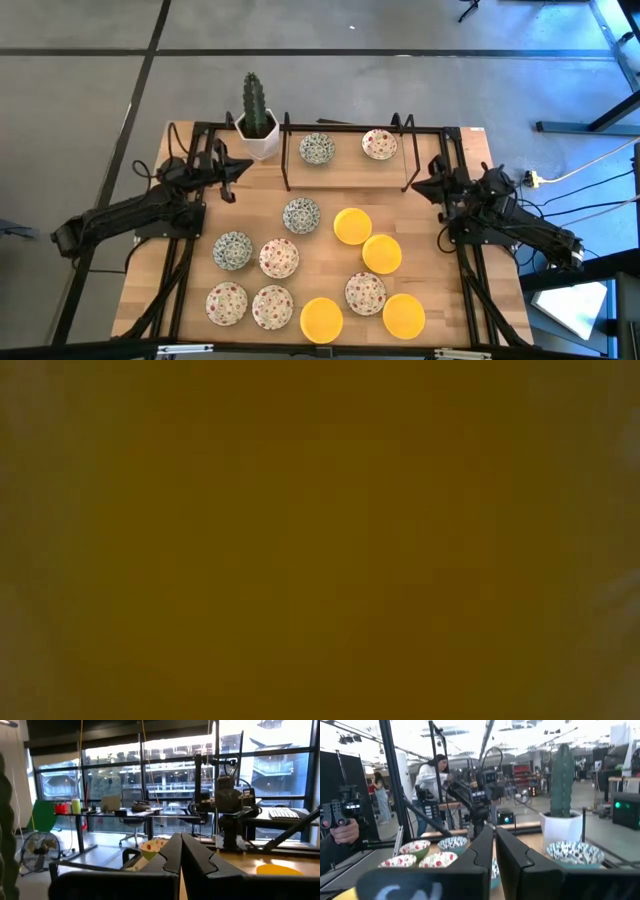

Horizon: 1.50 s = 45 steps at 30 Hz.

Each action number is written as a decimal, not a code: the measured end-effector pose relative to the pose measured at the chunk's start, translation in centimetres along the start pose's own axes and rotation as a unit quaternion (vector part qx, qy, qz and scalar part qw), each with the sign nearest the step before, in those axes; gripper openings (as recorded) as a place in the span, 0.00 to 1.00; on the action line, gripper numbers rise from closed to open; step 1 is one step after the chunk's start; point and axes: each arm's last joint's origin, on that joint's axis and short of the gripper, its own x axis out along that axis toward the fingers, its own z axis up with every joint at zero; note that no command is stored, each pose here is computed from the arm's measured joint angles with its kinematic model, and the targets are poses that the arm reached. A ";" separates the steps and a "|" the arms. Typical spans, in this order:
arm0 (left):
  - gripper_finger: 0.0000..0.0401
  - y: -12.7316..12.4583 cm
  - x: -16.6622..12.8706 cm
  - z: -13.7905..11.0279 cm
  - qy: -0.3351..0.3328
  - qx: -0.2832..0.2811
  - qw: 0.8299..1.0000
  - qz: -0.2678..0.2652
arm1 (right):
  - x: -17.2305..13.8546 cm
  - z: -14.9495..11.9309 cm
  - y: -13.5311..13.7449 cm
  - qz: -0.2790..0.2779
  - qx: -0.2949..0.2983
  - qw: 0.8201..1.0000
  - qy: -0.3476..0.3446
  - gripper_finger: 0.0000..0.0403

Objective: Pick & Place Mini bowls
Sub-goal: Put the yellow bowl on the shelf

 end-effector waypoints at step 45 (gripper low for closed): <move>0.01 -1.9 -0.1 1.1 -0.018 0.056 0.985 -0.161 | 0.0 0.2 0.3 0.029 0.011 0.999 -0.008 0.06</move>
